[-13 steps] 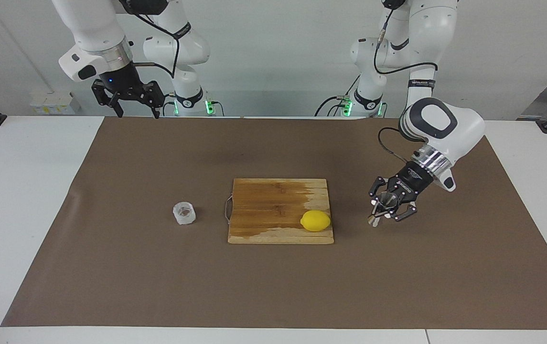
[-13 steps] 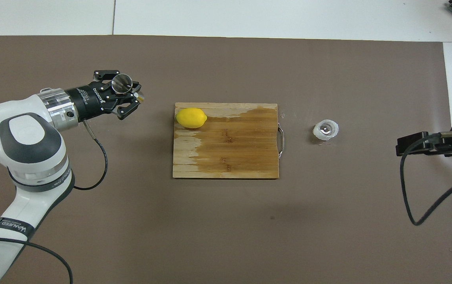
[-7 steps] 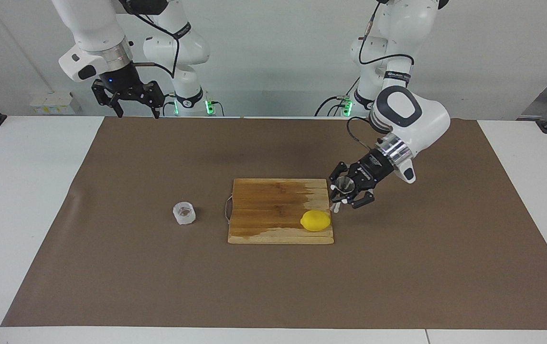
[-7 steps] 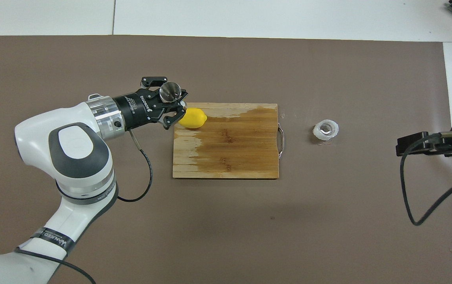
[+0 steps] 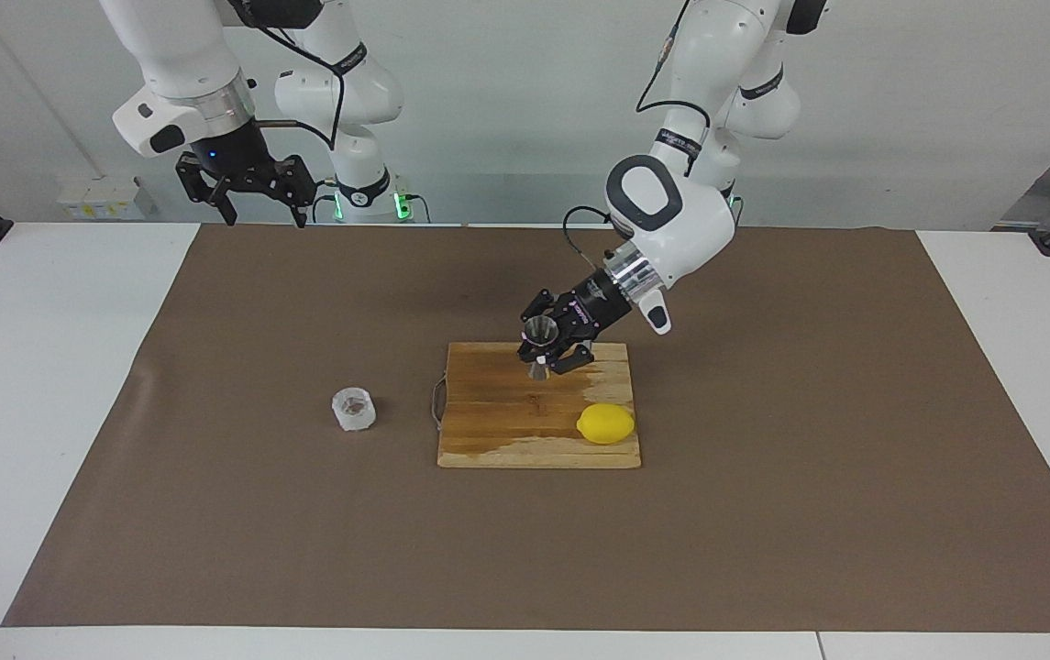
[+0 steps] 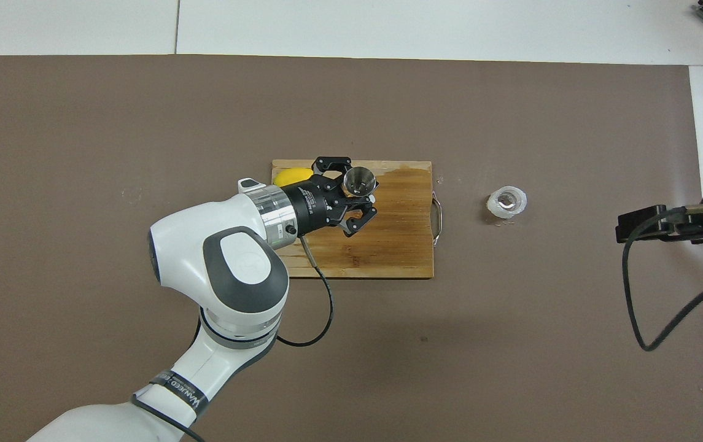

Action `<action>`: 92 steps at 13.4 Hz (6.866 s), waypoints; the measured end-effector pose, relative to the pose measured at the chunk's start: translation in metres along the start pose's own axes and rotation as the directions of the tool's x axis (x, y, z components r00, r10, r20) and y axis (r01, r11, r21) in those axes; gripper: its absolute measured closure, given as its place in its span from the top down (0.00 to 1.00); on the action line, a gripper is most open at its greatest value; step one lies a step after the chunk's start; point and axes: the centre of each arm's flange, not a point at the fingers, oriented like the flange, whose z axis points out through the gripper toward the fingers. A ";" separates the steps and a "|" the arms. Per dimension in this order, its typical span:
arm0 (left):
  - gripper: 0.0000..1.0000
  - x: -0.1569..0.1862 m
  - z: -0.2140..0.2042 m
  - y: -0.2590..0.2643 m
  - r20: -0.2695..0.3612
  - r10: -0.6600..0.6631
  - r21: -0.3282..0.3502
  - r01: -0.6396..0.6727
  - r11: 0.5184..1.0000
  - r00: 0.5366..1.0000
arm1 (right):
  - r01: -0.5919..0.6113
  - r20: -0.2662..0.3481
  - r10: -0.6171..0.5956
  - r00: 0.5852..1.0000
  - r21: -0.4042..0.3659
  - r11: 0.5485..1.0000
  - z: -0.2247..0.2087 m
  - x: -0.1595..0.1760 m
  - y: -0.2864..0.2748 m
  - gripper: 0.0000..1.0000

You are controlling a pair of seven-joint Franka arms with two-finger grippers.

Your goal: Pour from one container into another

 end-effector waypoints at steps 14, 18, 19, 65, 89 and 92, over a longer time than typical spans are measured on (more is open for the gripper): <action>0.11 0.064 0.052 -0.004 0.014 0.065 -0.001 -0.065 0.998 0.998 | 0.000 0.000 0.000 1.000 0.000 1.000 0.000 0.000 0.000 1.00; 0.11 0.072 0.056 -0.007 0.031 0.054 -0.016 -0.053 0.998 0.998 | 0.000 0.000 0.000 1.000 0.000 1.000 0.000 0.000 0.000 1.00; 0.11 0.073 0.056 -0.008 0.032 0.047 -0.018 -0.046 0.999 0.998 | 0.000 0.000 0.000 1.000 0.000 1.000 0.000 0.000 0.000 1.00; 1.00 -0.060 -0.139 0.079 0.066 0.982 0.632 -0.769 0.097 0.179 | 0.680 -0.049 -0.679 0.732 0.110 0.725 0.060 0.000 0.065 1.00; 1.00 -0.079 -0.363 0.140 0.399 0.882 0.778 -0.417 -0.470 -0.249 | 0.992 -0.772 -0.627 0.101 0.034 0.118 0.380 0.082 0.086 1.00; 1.00 -0.071 -0.364 0.141 0.419 0.877 0.773 -0.415 -0.480 -0.234 | 0.993 -0.777 -0.622 0.095 0.026 0.119 0.378 0.085 0.075 1.00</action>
